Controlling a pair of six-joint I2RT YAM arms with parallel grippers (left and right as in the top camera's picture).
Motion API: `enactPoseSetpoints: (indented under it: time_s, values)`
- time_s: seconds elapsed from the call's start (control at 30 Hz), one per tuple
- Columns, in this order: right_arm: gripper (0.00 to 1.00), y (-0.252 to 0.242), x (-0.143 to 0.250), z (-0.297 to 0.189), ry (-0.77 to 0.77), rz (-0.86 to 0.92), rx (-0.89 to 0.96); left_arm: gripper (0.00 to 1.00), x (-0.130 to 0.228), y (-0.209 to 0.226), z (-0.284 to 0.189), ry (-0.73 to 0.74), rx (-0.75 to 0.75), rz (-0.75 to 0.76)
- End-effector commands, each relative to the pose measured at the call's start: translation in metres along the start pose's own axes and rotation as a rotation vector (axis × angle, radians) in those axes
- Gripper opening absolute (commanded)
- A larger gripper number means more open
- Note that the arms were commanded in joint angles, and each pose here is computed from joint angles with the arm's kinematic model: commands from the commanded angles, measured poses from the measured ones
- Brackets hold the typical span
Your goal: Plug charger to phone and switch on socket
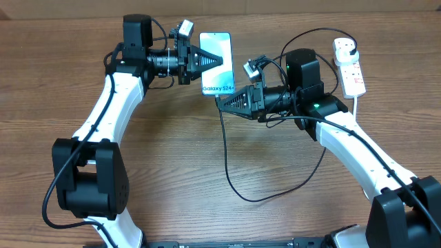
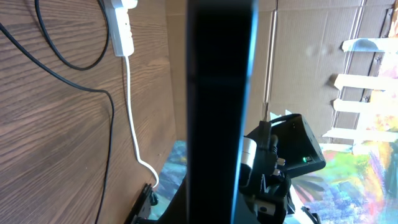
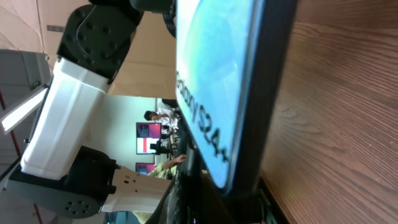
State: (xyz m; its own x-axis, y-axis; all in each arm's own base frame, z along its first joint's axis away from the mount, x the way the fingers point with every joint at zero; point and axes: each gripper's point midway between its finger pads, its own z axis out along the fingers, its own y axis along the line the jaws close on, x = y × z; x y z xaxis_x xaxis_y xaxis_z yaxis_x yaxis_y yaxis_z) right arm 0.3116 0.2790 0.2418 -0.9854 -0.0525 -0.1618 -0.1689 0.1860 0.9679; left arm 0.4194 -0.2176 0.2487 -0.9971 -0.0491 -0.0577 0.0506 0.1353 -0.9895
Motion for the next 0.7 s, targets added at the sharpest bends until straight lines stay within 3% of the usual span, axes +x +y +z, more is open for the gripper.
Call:
enactPoseSetpoints:
  time_s: [0.0, 0.67]
  values:
    - [0.04, -0.001, -0.008, -0.003, -0.050, -0.039, 0.039, 0.04, 0.007, -0.013, 0.000, 0.052, 0.048, 0.018]
    - [0.04, 0.005, -0.005, -0.005, -0.025, -0.060, 0.007, 0.04, -0.004, -0.005, -0.011, -0.007, 0.016, -0.007]
